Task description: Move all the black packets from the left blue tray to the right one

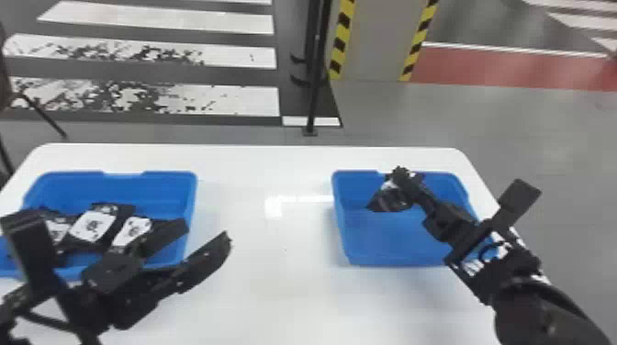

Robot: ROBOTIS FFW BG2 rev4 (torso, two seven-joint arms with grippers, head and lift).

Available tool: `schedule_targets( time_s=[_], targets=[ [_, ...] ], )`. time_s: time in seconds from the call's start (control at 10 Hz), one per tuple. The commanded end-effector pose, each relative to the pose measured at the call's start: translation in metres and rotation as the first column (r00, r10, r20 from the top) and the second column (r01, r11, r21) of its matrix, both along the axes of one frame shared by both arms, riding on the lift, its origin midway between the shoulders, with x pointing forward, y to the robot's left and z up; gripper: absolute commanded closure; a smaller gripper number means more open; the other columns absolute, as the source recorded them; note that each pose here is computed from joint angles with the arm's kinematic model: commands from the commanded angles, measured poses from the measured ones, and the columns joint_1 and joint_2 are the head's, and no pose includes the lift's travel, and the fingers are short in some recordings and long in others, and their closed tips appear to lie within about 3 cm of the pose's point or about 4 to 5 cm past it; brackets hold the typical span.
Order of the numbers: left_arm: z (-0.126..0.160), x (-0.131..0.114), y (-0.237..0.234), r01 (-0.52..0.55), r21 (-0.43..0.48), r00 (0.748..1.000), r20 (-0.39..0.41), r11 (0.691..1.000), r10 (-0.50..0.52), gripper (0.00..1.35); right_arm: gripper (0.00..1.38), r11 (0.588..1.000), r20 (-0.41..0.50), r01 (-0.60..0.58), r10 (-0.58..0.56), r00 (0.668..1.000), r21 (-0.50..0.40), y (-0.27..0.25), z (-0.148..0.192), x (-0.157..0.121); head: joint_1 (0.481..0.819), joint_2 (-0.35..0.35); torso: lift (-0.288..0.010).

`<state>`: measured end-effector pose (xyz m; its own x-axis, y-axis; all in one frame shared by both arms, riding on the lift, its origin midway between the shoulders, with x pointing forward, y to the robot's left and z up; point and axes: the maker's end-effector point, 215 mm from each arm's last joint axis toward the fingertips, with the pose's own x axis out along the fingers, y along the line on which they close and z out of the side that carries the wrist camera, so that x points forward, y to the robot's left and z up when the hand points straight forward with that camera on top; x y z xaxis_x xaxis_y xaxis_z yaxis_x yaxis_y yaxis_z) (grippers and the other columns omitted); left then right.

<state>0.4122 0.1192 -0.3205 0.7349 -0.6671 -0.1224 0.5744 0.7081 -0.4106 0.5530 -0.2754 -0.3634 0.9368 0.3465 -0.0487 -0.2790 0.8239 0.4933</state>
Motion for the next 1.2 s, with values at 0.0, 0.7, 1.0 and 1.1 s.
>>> schedule_targets(
  time_s=[0.0, 0.7, 1.0, 1.1],
  targets=[
    [-0.005, 0.002, 0.024, -0.047, 0.022, 0.999, -0.007, 0.999, 0.047, 0.17, 0.99, 0.996, -0.033, 0.053, -0.056, 0.998, -0.077, -0.028, -0.020, 0.008, 0.695, -0.170, -0.140],
    [-0.034, 0.028, 0.142, -0.268, 0.250, 0.956, -0.051, 0.930, 0.289, 0.17, 0.25, 0.894, 0.145, 0.130, -0.074, 0.987, -0.428, -0.003, 0.039, -0.088, 0.695, -0.095, -0.140],
    [-0.057, 0.042, 0.181, -0.321, 0.373, 0.912, -0.127, 0.871, 0.390, 0.17, 0.26, 0.948, 0.105, 0.009, 0.027, 0.994, -0.319, 0.055, 0.030, -0.115, 0.695, 0.033, -0.140],
    [-0.069, 0.051, 0.190, -0.320, 0.393, 0.896, -0.171, 0.862, 0.411, 0.17, 0.26, 0.954, 0.098, -0.015, 0.046, 0.994, -0.300, 0.064, 0.028, -0.117, 0.695, 0.081, -0.140]
  ],
)
